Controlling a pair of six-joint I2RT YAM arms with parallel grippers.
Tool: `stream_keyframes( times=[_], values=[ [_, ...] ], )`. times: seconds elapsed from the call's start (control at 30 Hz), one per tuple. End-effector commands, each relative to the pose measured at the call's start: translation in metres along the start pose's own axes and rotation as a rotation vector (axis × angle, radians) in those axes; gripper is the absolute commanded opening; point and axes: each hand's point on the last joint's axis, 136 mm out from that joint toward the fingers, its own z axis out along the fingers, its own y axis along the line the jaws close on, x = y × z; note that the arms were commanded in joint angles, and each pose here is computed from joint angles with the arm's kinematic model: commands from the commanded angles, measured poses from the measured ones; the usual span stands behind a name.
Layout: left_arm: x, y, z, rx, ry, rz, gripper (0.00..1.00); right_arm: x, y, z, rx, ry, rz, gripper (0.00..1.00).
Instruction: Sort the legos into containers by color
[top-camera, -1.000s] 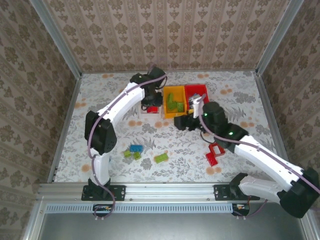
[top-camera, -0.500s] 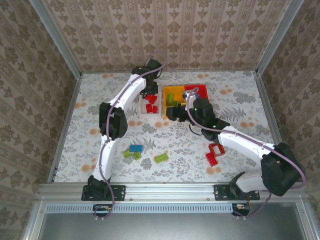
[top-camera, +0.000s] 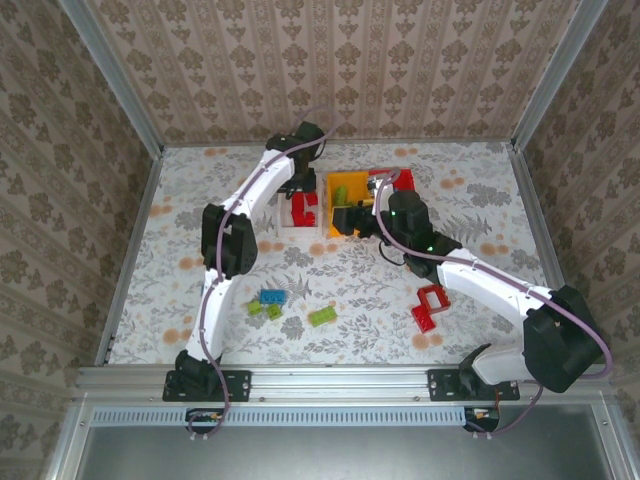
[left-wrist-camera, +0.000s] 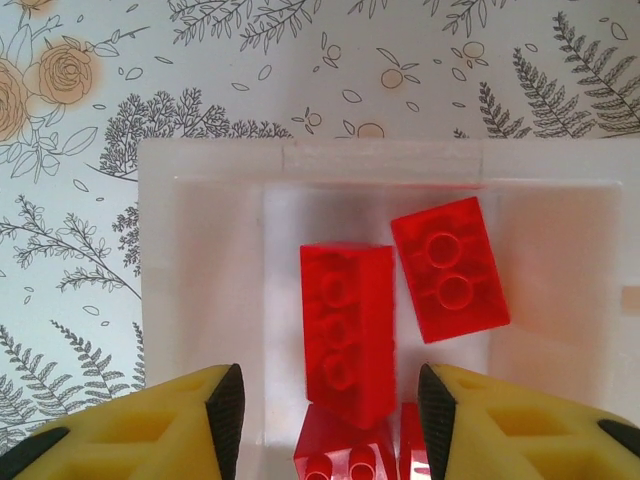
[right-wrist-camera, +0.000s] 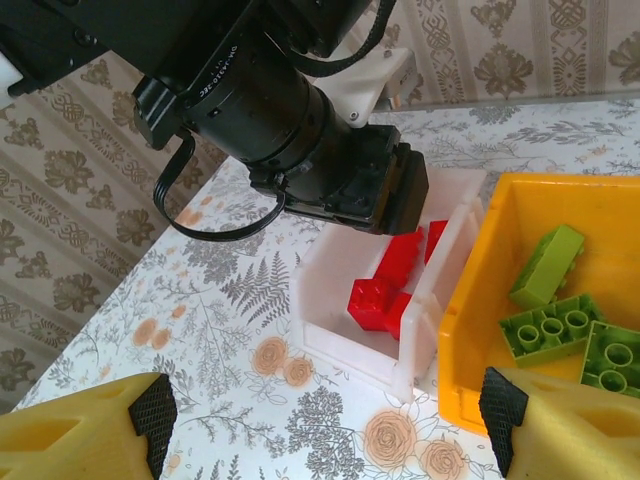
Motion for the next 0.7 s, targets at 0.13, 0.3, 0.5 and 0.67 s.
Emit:
stream_keyframes(
  times=[0.13,0.3,0.5,0.67],
  values=[
    [-0.021,0.005,-0.099,0.077,-0.150,-0.042,0.51,0.000,0.001,-0.012,0.005,0.023,-0.087,0.82],
    [-0.007,0.028,-0.147,0.125,-0.191,-0.117,0.50,0.016,0.001,-0.019,0.020,0.057,-0.138,0.82],
    [0.046,0.089,-0.179,0.193,-0.164,-0.296,0.50,0.027,0.007,-0.024,0.034,0.082,-0.193,0.82],
    [0.114,0.139,-0.188,0.216,-0.106,-0.449,0.49,0.048,0.033,-0.014,-0.016,0.133,-0.274,0.82]
  ],
)
